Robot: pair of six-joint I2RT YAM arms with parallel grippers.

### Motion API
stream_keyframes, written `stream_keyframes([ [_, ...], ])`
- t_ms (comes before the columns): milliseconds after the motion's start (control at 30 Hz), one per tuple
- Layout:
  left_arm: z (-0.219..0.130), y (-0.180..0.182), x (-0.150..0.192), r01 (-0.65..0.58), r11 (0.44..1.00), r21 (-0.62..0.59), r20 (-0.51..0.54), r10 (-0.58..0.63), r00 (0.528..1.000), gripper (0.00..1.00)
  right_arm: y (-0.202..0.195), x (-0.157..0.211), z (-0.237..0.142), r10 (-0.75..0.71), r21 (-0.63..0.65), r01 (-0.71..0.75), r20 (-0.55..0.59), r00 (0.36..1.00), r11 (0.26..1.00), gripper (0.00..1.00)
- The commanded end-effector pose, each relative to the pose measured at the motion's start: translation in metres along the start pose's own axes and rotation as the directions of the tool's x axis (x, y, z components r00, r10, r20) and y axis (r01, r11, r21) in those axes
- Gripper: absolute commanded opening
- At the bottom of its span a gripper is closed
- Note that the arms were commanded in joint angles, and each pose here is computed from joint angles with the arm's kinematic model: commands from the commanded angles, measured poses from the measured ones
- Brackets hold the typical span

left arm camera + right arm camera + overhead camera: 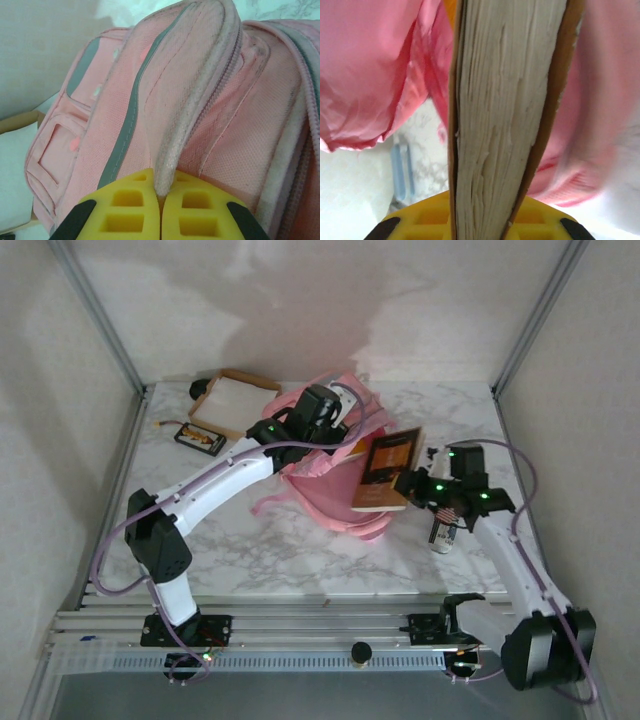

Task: Pack the student bag
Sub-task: Place the book in the student bag.

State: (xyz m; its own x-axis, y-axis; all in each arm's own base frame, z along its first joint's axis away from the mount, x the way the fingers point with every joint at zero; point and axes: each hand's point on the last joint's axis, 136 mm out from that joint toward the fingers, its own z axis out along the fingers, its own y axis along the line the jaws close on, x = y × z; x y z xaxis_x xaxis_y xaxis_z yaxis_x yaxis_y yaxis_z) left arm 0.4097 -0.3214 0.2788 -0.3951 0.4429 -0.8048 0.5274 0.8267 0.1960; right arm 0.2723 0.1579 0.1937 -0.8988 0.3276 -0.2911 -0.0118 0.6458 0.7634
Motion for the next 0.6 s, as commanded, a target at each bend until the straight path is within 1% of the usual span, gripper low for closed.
stream_keyframes([
  [0, -0.034, 0.010, -0.052, 0.085, 0.996, 0.007, 0.161, -0.085, 0.983, 0.00, 0.057, -0.012, 0.025, -0.100, -0.234, 0.101, 0.017, 0.995, 0.967, 0.00],
  [167, -0.035, 0.009, -0.049, 0.129, 0.992, 0.017, 0.153, -0.130, 0.980, 0.00, 0.054, -0.040, 0.076, -0.054, -0.307, 0.063, 0.038, 0.998, 0.950, 0.00],
  [267, -0.040, 0.005, -0.049, 0.166, 0.985, 0.055, 0.156, -0.173, 0.973, 0.00, 0.041, -0.061, 0.109, -0.024, -0.272, 0.038, 0.056, 0.998, 0.961, 0.00],
  [300, -0.042, 0.005, -0.050, 0.178, 0.982, 0.062, 0.162, -0.186, 0.969, 0.00, 0.039, -0.066, 0.118, -0.010, -0.282, 0.027, 0.060, 0.998, 0.959, 0.01],
  [333, -0.044, 0.006, -0.050, 0.189, 0.980, 0.063, 0.170, -0.197, 0.966, 0.00, 0.039, -0.071, 0.127, -0.011, -0.302, 0.030, 0.066, 0.998, 0.953, 0.05],
  [367, -0.044, 0.006, -0.049, 0.196, 0.978, 0.066, 0.173, -0.204, 0.964, 0.00, 0.035, -0.076, 0.139, -0.012, -0.295, 0.031, 0.067, 0.998, 0.955, 0.14],
  [433, -0.044, 0.006, -0.046, 0.203, 0.976, 0.076, 0.173, -0.214, 0.961, 0.00, 0.021, -0.088, 0.163, -0.025, -0.229, 0.037, 0.053, 0.998, 0.973, 0.21],
  [467, -0.043, 0.006, -0.045, 0.209, 0.975, 0.078, 0.171, -0.220, 0.960, 0.00, 0.011, -0.095, 0.173, -0.036, -0.171, 0.045, 0.054, 0.998, 0.984, 0.27],
  [533, -0.042, 0.006, -0.044, 0.216, 0.973, 0.081, 0.167, -0.227, 0.960, 0.00, -0.010, -0.106, 0.177, -0.029, -0.059, 0.034, 0.081, 0.996, 0.998, 0.50],
  [567, -0.042, 0.007, -0.043, 0.219, 0.973, 0.079, 0.167, -0.229, 0.959, 0.00, -0.017, -0.110, 0.173, -0.021, -0.031, 0.024, 0.103, 0.995, 0.999, 0.61],
])
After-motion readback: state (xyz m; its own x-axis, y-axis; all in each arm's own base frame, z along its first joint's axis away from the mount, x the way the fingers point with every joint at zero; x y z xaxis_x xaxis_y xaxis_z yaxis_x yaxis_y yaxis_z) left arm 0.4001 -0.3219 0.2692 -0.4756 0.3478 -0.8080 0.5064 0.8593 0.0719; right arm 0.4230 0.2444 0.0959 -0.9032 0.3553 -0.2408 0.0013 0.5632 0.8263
